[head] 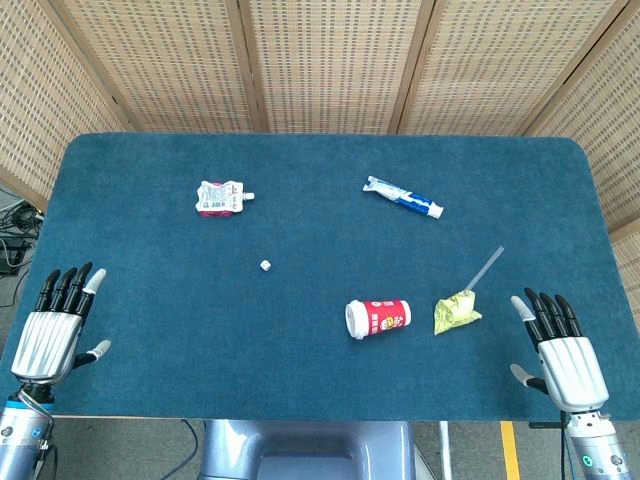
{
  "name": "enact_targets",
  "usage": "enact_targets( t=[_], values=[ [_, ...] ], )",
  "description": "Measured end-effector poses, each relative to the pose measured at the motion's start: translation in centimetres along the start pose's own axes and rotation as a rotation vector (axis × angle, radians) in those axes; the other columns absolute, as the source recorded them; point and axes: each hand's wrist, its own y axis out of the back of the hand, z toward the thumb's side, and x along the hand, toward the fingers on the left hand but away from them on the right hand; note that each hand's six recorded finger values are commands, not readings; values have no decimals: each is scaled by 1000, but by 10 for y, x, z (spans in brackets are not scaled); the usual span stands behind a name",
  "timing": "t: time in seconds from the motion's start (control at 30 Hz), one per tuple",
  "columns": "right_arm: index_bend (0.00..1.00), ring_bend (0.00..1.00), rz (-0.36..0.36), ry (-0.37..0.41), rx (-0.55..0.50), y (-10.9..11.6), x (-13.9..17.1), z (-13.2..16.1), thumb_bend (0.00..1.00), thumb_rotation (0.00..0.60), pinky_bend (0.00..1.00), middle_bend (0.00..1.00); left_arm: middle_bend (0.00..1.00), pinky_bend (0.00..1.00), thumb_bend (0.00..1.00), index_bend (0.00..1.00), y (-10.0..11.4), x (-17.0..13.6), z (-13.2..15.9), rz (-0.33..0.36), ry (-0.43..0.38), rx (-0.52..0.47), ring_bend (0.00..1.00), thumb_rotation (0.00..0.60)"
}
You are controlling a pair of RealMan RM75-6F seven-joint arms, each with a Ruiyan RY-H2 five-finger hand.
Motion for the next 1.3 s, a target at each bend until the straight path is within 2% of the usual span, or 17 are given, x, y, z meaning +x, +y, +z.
enact_targets(
  t=[0.47,0.77,0.87,0.93,1.03,1.13,1.3],
  values=[
    [0,0,19,-21,-17,0,1,-9,0,600,0,0,0,0,67,0,3,1,5,-1,-6,11,0,600],
    [0,0,20,-34,-23,1,-2,-13,0,600,0,0,0,0,67,0,-4,5,5,-20,-9,14,0,600],
    [0,0,18,-44,-28,2,-3,-16,0,600,0,0,0,0,69,0,-2,11,7,-6,-12,22,0,600],
    [0,0,19,-52,-37,2,-4,-18,0,600,0,0,0,5,89,0,3,19,9,16,-20,19,0,600],
    [0,0,21,-61,-42,2,-6,-21,0,600,0,0,0,36,173,17,10,34,14,56,-42,17,0,600],
    [0,0,16,-67,-43,2,-9,-24,0,600,0,0,0,38,175,84,15,56,24,92,-79,21,0,600],
    [0,0,18,-88,-46,0,-12,-31,0,600,0,0,0,38,199,186,13,95,46,83,-160,45,0,600]
  ],
)
